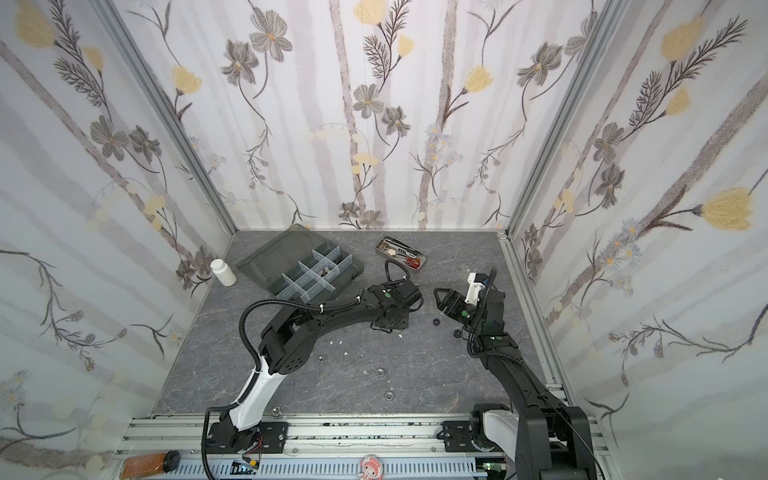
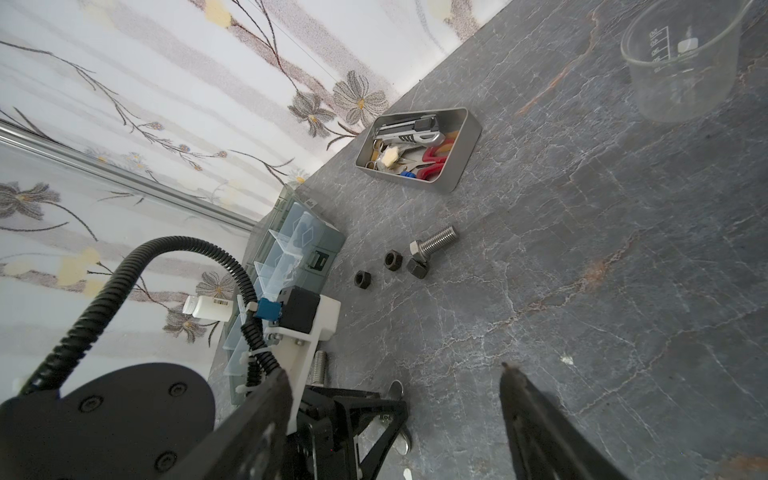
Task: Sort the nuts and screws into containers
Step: 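Close the left gripper on the silver wing nut and lift it, then carry the wing nut with the left gripper over the organizer compartment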
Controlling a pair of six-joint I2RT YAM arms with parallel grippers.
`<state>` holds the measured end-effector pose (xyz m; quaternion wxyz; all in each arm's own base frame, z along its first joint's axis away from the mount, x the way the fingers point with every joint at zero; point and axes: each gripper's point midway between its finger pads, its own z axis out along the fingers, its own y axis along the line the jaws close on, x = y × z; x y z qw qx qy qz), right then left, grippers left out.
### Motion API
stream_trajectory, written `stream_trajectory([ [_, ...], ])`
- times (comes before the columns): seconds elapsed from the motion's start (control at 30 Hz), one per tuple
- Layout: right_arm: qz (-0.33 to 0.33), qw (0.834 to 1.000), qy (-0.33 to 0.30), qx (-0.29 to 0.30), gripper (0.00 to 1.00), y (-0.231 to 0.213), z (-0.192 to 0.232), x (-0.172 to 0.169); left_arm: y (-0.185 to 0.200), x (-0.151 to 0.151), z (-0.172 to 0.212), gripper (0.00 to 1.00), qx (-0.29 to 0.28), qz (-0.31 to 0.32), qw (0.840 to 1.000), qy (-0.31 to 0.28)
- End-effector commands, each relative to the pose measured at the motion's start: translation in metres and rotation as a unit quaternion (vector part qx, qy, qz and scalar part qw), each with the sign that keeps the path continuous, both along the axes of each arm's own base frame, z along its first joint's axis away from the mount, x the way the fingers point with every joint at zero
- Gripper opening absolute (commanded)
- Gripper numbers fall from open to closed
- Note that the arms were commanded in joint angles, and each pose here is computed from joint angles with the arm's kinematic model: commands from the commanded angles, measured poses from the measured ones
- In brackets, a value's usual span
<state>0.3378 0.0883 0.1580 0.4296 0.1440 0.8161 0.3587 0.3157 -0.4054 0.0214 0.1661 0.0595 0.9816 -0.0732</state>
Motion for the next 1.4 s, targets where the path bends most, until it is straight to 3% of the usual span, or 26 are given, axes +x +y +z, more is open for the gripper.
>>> stream_trajectory([
  [0.0,0.004,1.000,-0.018,0.004,0.79,0.002,0.008,0.002,0.004,-0.002,-0.002,0.36,0.012,-0.001,1.000,0.004],
  [0.47,0.008,1.000,-0.023,0.001,0.83,0.003,0.010,0.001,0.005,-0.005,0.003,0.12,0.012,-0.004,1.000,-0.001],
  [0.9,0.013,1.000,-0.027,0.002,0.87,0.004,0.010,-0.001,0.017,0.014,0.048,0.09,-0.008,0.004,0.999,-0.032],
  [1.03,0.019,0.999,-0.028,0.006,0.88,0.006,0.009,-0.001,0.035,0.031,0.065,0.09,-0.008,0.015,0.999,-0.045],
  [1.23,0.036,0.998,-0.057,0.012,1.00,0.013,0.016,-0.007,0.071,0.063,0.091,0.09,-0.013,0.043,0.997,-0.065],
  [1.37,0.040,0.997,-0.070,0.008,1.00,0.014,0.021,-0.010,0.094,0.083,0.103,0.09,-0.014,0.062,0.995,-0.075],
])
